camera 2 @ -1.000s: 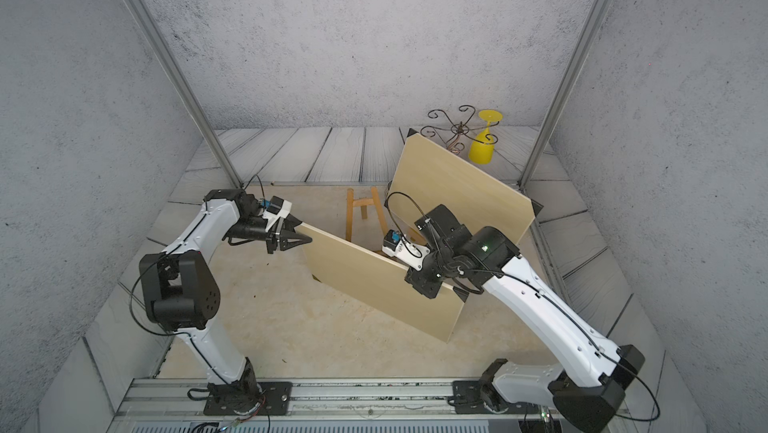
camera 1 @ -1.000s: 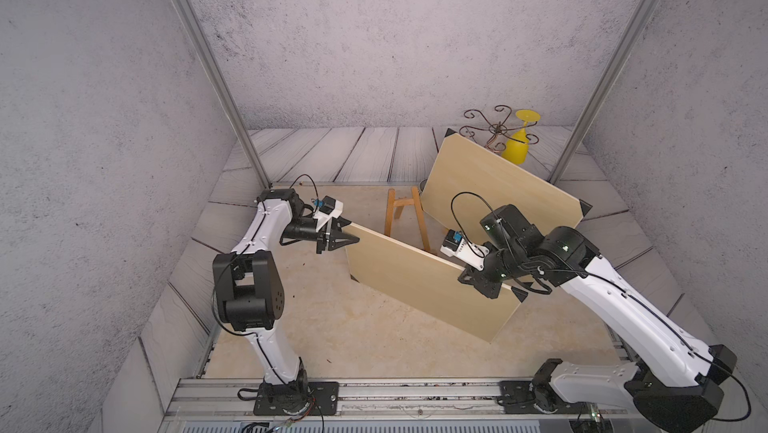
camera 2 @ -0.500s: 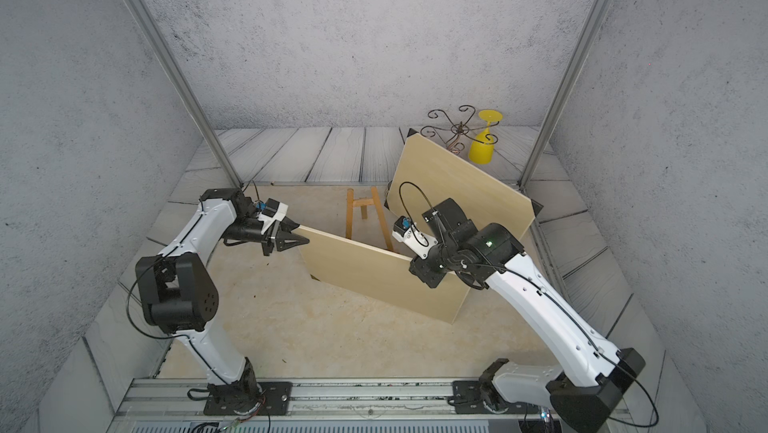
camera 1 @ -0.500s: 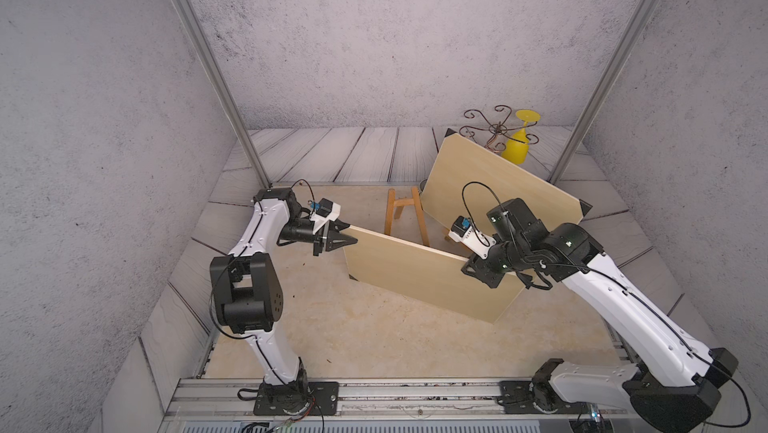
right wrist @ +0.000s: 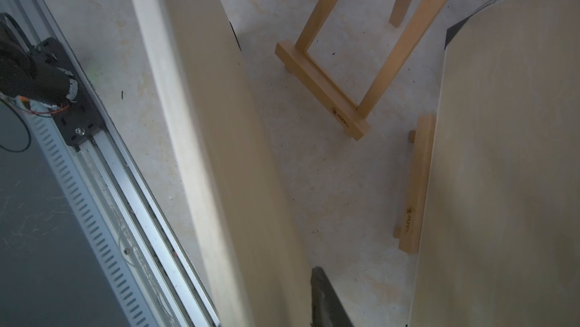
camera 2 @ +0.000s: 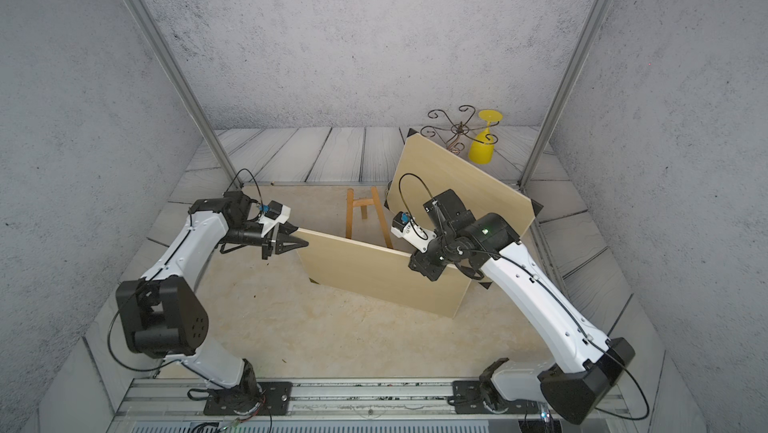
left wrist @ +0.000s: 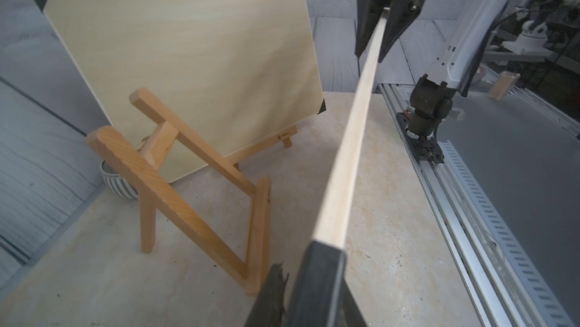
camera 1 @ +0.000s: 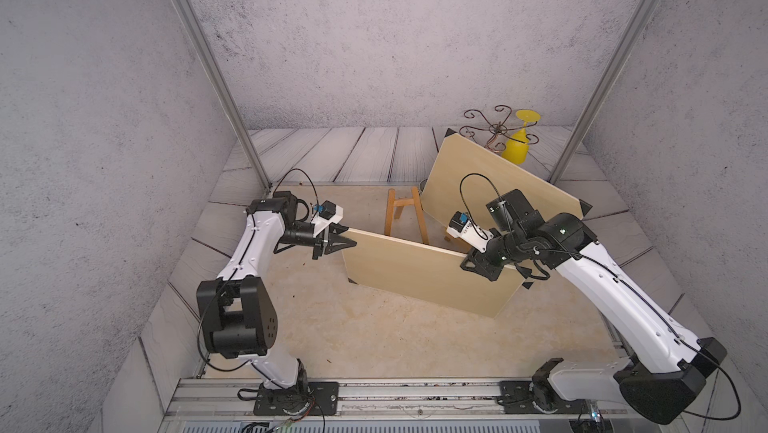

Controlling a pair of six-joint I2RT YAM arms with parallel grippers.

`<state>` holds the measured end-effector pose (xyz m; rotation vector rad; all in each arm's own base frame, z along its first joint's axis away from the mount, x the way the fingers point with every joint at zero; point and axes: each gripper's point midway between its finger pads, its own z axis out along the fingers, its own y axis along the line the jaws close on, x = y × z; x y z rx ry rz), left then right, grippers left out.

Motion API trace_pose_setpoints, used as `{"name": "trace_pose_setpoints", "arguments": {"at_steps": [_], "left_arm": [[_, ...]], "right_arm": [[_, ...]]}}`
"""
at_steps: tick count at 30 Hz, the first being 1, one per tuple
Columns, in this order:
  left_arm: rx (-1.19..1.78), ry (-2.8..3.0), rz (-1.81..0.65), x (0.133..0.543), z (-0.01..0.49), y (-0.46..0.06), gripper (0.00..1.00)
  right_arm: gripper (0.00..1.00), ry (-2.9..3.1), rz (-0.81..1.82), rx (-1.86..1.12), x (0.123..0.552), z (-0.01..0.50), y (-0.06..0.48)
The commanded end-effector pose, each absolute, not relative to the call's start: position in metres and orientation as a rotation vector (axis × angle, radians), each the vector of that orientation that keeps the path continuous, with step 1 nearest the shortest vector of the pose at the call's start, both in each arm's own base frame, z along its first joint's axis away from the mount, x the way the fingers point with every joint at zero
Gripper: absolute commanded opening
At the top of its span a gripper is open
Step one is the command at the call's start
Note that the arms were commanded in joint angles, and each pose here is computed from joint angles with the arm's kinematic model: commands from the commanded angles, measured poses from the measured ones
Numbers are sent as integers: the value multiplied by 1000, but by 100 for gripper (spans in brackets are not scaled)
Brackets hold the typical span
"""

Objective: Assemble the easel
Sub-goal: Pick up the drawing board from the center of the board.

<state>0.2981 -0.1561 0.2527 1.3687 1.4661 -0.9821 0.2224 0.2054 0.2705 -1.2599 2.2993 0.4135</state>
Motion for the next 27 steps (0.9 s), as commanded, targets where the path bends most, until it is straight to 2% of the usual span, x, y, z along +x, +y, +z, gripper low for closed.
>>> {"name": "trace_pose_setpoints", "arguments": {"at_steps": [1,3,7,12,17,27], "left_arm": [[1162,1592,-926,324,269,-160,0],[1177,1616,-939,322,269,-162,0],[1192,1662,-899,325,266,-164,0],[1140,1645,-869,328,267,-164,0],[1115,1695,-869,328,263,-162,0],[1052,1650,-896,319,294,-161,0]], "right_arm": [[20,2221,529,-1182,238,292,233],[13,2207,519,-1195,239,294,234],[11,2144,530,-1215,242,305,238],[0,2087,594,-1272,240,314,247],[0,2026,611,-1284,240,332,251],[0,1966,671,-1276,240,367,249]]}}
